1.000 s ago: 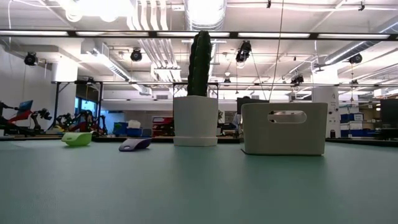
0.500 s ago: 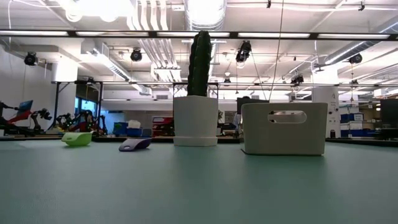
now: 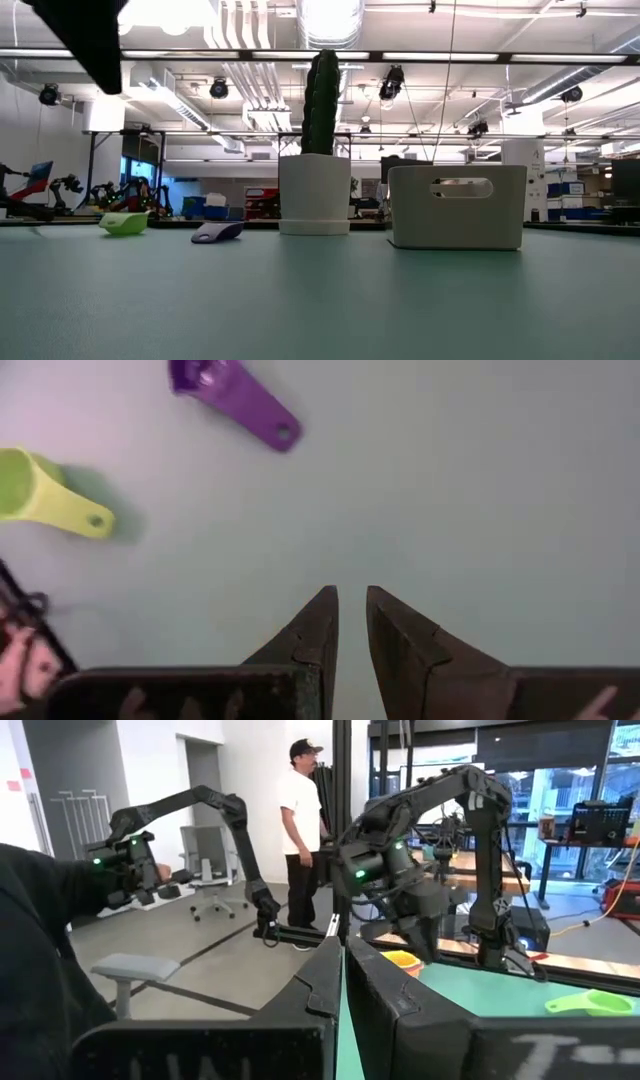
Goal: Nest measuring cups in basket
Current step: Stack the green measuring cup on the top of the yellow measuring cup
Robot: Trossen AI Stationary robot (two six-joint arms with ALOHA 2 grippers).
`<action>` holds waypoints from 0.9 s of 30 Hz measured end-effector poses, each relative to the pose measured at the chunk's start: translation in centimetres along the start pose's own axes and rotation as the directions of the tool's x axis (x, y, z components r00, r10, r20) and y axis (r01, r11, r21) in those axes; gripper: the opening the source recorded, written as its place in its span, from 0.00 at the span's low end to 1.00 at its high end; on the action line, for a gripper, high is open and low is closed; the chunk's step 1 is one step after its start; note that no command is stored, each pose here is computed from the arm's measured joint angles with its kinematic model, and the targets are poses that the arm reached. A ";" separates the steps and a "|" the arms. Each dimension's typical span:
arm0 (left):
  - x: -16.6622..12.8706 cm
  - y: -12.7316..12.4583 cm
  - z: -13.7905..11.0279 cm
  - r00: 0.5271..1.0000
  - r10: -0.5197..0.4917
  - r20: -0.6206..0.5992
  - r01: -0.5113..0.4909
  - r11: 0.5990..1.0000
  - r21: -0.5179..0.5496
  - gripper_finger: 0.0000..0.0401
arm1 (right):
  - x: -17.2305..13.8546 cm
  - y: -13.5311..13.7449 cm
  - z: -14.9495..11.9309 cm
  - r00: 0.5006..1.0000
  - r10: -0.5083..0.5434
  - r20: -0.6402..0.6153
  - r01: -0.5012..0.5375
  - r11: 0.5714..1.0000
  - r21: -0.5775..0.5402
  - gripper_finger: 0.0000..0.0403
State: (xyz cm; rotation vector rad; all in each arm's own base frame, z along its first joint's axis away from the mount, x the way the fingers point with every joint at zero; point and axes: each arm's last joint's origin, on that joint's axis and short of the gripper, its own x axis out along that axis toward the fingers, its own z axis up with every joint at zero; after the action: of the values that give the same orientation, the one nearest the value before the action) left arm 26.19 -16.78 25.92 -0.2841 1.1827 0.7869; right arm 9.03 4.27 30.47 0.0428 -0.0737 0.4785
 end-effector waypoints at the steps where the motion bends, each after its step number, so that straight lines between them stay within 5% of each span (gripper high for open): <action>1: 0.1 0.5 0.4 1.000 0.006 -0.003 -0.006 1.000 0.003 0.09 | 0.0 0.0 0.0 1.000 0.000 -0.001 0.000 1.000 0.000 0.02; 9: 1.9 6.4 3.2 0.998 0.065 -0.021 -0.066 0.995 -0.069 0.09 | 0.0 0.0 -0.1 1.000 0.001 -0.007 -0.001 1.000 0.000 0.02; 27: 11.4 20.3 7.9 0.976 0.171 -0.135 -0.204 0.935 -0.292 0.09 | 0.0 0.0 -0.2 1.000 0.001 -0.016 -0.001 1.000 -0.001 0.02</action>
State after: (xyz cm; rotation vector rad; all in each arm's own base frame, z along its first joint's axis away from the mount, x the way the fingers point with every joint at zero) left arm 19.83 6.73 22.56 -0.4774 1.1996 1.1376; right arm 9.04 4.28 30.32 0.0378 -0.0585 0.4794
